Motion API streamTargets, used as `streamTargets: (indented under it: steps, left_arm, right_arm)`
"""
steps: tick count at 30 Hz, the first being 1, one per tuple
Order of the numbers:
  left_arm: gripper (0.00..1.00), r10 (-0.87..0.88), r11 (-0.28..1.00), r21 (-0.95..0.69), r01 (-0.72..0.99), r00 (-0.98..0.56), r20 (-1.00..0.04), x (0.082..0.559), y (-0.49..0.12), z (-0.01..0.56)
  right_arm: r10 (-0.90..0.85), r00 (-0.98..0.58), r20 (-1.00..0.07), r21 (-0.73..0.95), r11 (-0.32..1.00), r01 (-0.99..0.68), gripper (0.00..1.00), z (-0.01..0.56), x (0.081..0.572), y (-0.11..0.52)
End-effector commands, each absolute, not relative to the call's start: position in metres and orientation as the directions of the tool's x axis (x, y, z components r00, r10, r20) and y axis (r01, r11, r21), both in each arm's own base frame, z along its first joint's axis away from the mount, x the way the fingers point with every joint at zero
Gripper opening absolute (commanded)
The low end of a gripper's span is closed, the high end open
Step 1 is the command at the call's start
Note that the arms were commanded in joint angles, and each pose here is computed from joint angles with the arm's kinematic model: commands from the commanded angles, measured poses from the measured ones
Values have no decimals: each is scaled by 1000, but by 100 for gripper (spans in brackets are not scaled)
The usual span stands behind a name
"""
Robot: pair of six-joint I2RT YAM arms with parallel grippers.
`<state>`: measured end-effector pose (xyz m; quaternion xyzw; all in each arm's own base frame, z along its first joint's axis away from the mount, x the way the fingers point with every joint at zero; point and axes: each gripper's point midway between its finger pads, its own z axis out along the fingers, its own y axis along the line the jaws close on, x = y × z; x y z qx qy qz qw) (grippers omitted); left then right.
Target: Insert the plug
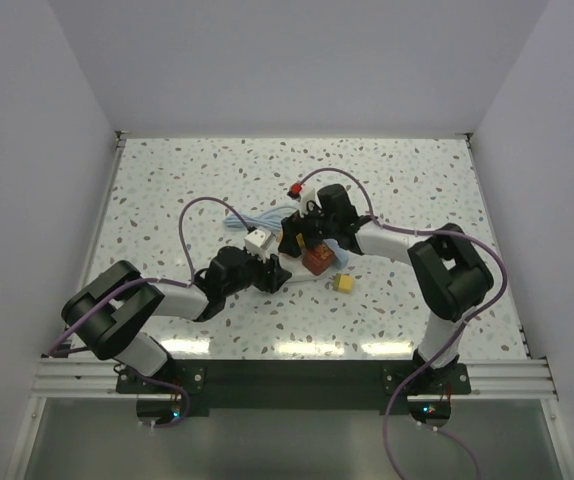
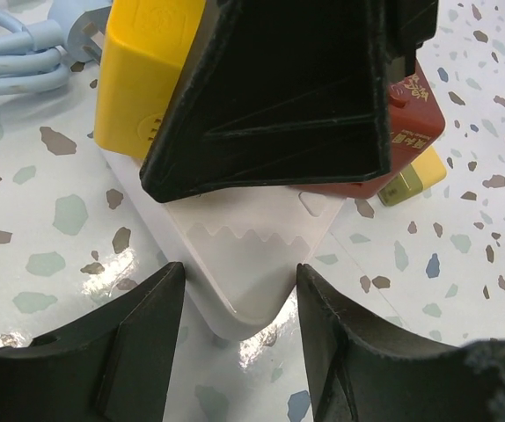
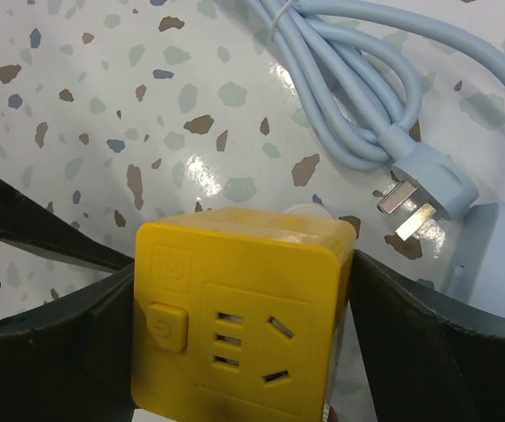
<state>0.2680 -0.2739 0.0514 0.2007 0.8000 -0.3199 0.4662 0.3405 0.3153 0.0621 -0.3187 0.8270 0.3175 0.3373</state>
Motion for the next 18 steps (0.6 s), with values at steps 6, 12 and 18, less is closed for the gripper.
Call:
streamTargets:
  steps: [6,12,18]
  left_arm:
    - [54,39,766,-280,579,-476,-878,280,-263,43]
    - [54,43,758,-285,587,-481,-876,278,-264,43]
    - [53,45,755,-284,591,-479,-877,276,-263,45]
  right_arm:
    - [-257,-572,-779,346,584,-734,84,92,333,317]
    - [-277,-572,-772,309,623,-718,84,79,340,311]
    - [-279,-592,-756,301,655,-693,84,63,350,303]
